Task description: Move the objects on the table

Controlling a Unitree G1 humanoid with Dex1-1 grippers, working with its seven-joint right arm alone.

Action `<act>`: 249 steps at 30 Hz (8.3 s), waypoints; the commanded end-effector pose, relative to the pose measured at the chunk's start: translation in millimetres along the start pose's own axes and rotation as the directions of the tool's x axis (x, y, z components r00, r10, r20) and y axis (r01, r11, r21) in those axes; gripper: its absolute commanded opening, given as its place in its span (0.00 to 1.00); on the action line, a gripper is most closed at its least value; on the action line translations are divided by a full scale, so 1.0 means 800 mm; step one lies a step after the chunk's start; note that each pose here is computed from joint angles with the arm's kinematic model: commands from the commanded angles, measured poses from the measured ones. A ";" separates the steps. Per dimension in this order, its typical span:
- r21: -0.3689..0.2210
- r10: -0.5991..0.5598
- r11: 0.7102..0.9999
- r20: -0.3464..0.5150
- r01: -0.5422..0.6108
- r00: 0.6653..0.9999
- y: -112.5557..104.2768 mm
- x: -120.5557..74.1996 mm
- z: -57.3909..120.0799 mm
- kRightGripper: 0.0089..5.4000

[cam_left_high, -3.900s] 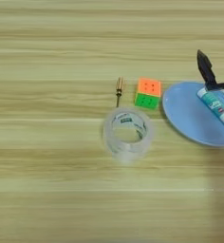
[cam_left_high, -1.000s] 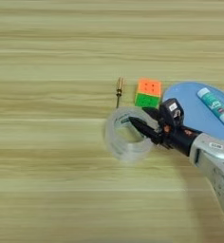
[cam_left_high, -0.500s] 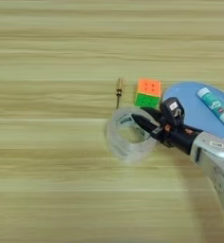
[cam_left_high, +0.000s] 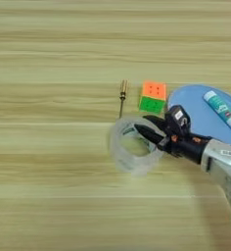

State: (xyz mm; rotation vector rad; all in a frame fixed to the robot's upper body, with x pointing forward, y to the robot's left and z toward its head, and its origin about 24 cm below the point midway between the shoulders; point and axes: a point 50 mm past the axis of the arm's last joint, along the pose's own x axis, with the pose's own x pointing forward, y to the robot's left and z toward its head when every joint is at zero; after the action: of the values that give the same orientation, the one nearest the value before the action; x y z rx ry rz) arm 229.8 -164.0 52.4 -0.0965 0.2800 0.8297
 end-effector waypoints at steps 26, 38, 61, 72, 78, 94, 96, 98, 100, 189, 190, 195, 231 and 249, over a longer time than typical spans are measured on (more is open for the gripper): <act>-0.056 0.326 0.945 0.069 -0.322 0.943 0.071 0.004 0.013 0.50; -0.101 0.218 0.975 0.300 -0.196 0.929 0.045 -0.004 0.057 0.80; -0.042 -0.264 0.945 0.479 0.323 0.837 -0.040 -0.003 0.098 0.99; -0.052 -0.413 0.885 0.370 0.463 0.832 -0.074 0.016 0.080 0.99; -0.045 -0.404 0.895 0.336 0.444 0.851 -0.081 0.034 0.074 0.99; 0.021 -0.480 0.871 0.245 0.491 0.842 -0.106 0.063 0.061 0.99; 0.015 -0.489 0.866 0.233 0.500 0.841 -0.108 0.065 0.059 0.99; 0.013 -0.496 0.863 0.219 0.506 0.840 -0.110 0.065 0.057 0.99; 0.014 -0.496 0.863 0.214 0.505 0.842 -0.110 0.066 0.056 0.99; -0.147 -0.018 0.989 0.011 0.019 1.000 -0.012 -0.019 -0.001 0.98; -0.147 -0.017 0.989 0.011 0.019 1.000 -0.012 -0.020 0.000 0.99; -0.147 -0.024 0.989 0.043 0.031 0.999 -0.013 -0.020 0.007 0.99; -0.100 -0.343 0.909 0.369 0.404 0.864 -0.099 -0.071 0.100 0.99; -0.124 -0.619 0.768 0.106 0.628 0.778 -0.167 -0.099 0.052 0.99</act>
State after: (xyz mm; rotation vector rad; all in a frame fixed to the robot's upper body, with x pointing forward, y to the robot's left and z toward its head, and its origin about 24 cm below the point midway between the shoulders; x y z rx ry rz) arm 273.3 -293.5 80.4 -0.2119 0.2060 0.2160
